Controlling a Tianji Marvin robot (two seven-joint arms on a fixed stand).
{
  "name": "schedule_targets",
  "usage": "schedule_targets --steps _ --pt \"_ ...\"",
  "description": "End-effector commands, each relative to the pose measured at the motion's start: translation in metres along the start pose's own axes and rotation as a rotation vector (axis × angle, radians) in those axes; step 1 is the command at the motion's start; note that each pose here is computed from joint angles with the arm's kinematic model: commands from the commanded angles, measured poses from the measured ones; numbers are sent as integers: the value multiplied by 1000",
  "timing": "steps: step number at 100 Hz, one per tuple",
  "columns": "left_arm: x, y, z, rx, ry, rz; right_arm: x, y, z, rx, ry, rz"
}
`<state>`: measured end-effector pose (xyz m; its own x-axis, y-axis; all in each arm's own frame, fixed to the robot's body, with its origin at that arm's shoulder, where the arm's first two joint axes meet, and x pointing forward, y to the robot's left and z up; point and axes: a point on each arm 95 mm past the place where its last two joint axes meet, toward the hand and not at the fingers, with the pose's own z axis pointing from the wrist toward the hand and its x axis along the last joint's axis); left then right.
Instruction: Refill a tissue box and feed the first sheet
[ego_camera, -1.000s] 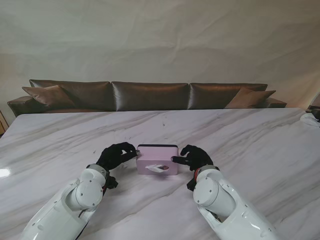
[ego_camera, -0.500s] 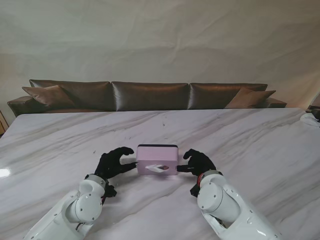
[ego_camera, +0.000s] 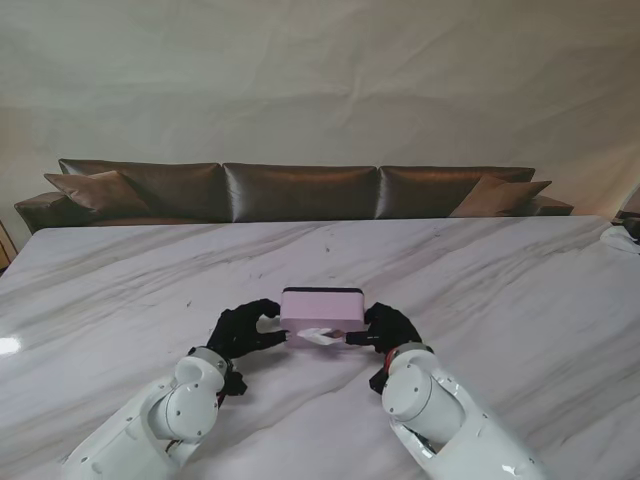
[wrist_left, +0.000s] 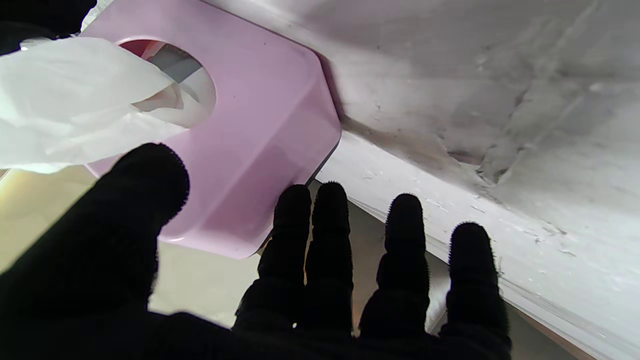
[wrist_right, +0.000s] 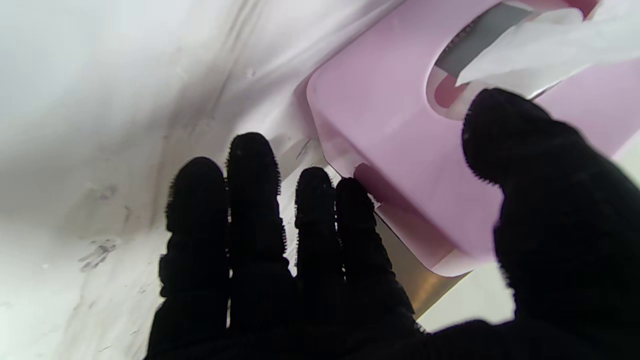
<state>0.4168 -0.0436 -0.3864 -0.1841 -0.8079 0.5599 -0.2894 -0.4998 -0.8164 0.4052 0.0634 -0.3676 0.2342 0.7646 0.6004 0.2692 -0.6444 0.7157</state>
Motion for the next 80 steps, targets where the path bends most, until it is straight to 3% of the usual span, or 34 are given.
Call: schedule_targets --steps 1,52,80 --pt "9 6 3 -14 26 -2 7 -9 -3 26 19 16" --pt "34 1 14 38 115 -44 26 -6 -13 -27 84 42" --pt "39 -7 14 72 117 -41 35 -1 -11 -55 77 58"
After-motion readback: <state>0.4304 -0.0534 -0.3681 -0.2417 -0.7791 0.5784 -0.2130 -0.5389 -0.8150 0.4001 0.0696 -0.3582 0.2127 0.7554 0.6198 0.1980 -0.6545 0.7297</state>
